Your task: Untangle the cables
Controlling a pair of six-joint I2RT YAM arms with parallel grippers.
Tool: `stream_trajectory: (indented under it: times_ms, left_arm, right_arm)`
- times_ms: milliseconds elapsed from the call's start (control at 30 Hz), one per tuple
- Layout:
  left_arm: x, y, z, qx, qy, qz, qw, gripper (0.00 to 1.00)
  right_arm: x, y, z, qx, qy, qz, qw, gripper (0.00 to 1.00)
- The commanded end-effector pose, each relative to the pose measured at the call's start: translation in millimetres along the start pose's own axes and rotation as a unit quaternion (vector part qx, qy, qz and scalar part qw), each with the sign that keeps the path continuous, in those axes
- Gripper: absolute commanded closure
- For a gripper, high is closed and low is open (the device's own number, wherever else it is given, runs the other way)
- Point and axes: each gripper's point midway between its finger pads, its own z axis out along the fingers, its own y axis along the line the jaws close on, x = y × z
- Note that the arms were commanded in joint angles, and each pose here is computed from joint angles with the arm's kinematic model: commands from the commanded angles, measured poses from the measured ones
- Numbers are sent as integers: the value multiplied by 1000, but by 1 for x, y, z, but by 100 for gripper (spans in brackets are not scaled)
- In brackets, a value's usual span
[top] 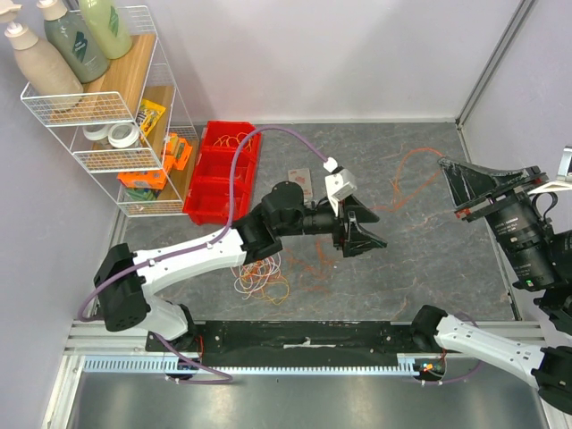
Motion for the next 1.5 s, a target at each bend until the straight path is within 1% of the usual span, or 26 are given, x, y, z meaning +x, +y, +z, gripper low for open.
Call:
stream_trajectory:
  times_ms: [0,33,67,100,133,167,233,300,433,533,600,700,733,833,900,933,967,1000,1033,1100,1133,1233,1367,1467]
  left_arm:
    - [-44,-1,10,-27,-56,72,995,25]
    - [-45,1,10,-35,-60,74,995,26]
    - [-47,3,9,-41,-63,75,994,32]
    - [-48,4,8,-47,-66,77,994,42]
    - [-47,3,8,-44,-67,78,994,51]
    - [-47,-1,7,-35,-68,79,994,55]
    - [-44,-7,7,-15,-68,80,994,55]
    - [-41,-11,7,-9,-68,79,995,50]
    - [-40,-5,11,-16,-70,83,994,31]
    - [-33,-19,23,44,-55,95,993,23]
    - [-29,-19,35,64,-43,92,993,21]
    - [-20,-6,50,52,-33,85,994,22]
    - [-20,-4,53,50,-33,87,994,24]
    - [-18,-2,57,52,-31,84,995,51]
    - [-13,1,53,41,-25,81,996,79]
    - [-9,5,49,26,-22,77,996,91]
    - [-9,9,44,11,-24,74,997,97]
    - [-10,7,35,4,-29,74,997,98]
    - [-4,5,27,0,-26,70,997,98]
    - [-10,-1,11,-7,-38,68,997,98]
    - [-8,-2,4,-14,-37,65,997,98]
    - [-23,-13,-22,-30,-57,68,996,98]
    - [-51,-23,-57,-62,-87,89,990,98]
    - [-69,-17,-82,-117,-108,105,982,98]
  right_arm:
    - [-6,18,5,-33,-7,30,999,100]
    - [-5,19,5,-35,-4,31,999,100]
    - [-3,20,6,-36,-2,31,999,100]
    - [-4,20,6,-36,-4,32,999,100]
    - [-3,20,6,-36,-3,32,999,100]
    - [-3,20,6,-37,-3,32,999,100]
    - [-3,20,6,-38,-3,33,999,100]
    - [-4,20,5,-37,-4,33,999,100]
    - [-4,21,4,-42,-2,34,999,100]
    - [-4,22,2,-47,-2,37,998,100]
    - [-4,24,3,-50,0,39,998,100]
    - [-3,27,2,-57,2,44,997,100]
    - [-4,27,1,-58,1,45,997,100]
    - [-3,28,2,-60,4,44,997,100]
    - [-3,25,0,-57,2,43,997,100]
    - [-2,24,-1,-55,3,40,998,100]
    - [-3,21,-2,-50,-1,38,998,100]
    - [-1,16,-3,-41,-1,33,999,100]
    - [0,11,-4,-32,-2,29,999,100]
    - [6,-2,-7,-7,-1,19,1000,100]
    - [12,-9,-8,5,4,13,1000,100]
    - [41,-27,-12,30,31,-4,999,100]
    - [115,-56,-18,66,114,-28,991,100]
    - [172,-64,-28,59,177,-15,982,100]
